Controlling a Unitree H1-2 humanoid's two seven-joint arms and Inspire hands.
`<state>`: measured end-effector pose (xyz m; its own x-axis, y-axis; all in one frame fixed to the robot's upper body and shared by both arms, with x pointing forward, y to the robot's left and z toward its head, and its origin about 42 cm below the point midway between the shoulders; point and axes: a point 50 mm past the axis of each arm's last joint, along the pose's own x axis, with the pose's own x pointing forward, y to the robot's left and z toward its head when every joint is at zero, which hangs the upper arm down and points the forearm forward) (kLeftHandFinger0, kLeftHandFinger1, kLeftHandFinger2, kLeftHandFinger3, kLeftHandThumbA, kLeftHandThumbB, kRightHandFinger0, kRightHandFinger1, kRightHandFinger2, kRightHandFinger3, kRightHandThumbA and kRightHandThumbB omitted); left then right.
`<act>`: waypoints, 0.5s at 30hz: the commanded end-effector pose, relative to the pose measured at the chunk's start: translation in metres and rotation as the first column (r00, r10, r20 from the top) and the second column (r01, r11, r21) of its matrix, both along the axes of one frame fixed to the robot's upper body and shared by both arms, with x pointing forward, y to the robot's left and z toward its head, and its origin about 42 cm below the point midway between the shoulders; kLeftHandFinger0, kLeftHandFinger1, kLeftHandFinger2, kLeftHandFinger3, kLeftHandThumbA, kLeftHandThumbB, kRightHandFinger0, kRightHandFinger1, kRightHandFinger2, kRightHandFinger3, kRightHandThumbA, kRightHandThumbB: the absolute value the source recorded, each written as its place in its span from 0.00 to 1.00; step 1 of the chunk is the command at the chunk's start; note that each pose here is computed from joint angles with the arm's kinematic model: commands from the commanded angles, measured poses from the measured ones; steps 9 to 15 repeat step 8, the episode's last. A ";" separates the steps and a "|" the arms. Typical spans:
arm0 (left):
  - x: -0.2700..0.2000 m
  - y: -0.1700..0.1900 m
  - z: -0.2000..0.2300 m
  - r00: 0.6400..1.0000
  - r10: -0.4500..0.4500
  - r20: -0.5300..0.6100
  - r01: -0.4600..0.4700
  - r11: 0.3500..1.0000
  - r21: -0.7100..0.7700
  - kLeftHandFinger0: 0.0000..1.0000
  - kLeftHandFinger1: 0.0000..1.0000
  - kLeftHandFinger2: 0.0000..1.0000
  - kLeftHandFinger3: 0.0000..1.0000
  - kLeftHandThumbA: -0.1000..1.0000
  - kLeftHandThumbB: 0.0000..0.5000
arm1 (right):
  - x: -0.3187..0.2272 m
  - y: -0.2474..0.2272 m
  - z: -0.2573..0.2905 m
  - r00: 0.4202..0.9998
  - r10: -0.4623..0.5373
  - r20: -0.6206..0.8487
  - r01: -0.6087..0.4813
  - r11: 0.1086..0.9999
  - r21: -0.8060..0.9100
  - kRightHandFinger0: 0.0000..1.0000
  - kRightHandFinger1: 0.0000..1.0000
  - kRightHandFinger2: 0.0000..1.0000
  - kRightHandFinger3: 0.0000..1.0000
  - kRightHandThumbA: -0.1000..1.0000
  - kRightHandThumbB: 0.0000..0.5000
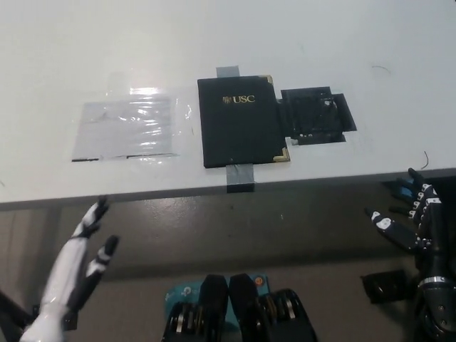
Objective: The robot uses its left hand to push the cover of the diary kept in the middle of the desk towards the right to close it
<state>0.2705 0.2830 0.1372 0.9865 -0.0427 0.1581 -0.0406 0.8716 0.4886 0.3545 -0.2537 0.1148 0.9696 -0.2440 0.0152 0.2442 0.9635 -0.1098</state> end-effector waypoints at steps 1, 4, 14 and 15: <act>-0.016 0.055 -0.014 0.987 0.081 0.138 -0.064 0.990 -0.125 0.94 1.00 1.00 1.00 1.00 0.38 | 0.010 0.002 0.020 0.996 0.014 0.091 -0.013 1.000 -0.020 0.54 0.70 0.81 0.88 0.92 0.12; -0.023 0.074 -0.027 0.983 0.158 0.095 -0.145 0.980 -0.134 0.92 1.00 1.00 1.00 1.00 0.38 | 0.009 0.002 0.019 0.996 0.017 0.087 -0.015 1.000 -0.024 0.53 0.70 0.80 0.88 0.92 0.12; -0.025 0.087 -0.037 0.972 0.229 0.058 -0.216 0.961 -0.172 0.93 1.00 0.99 1.00 1.00 0.53 | 0.009 0.001 0.018 0.997 0.011 0.079 -0.008 1.000 -0.029 0.53 0.70 0.79 0.88 0.92 0.10; -0.025 0.087 -0.037 0.972 0.229 0.058 -0.216 0.961 -0.172 0.93 1.00 0.99 1.00 1.00 0.53 | 0.009 0.001 0.018 0.997 0.011 0.079 -0.008 1.000 -0.029 0.53 0.70 0.79 0.88 0.92 0.10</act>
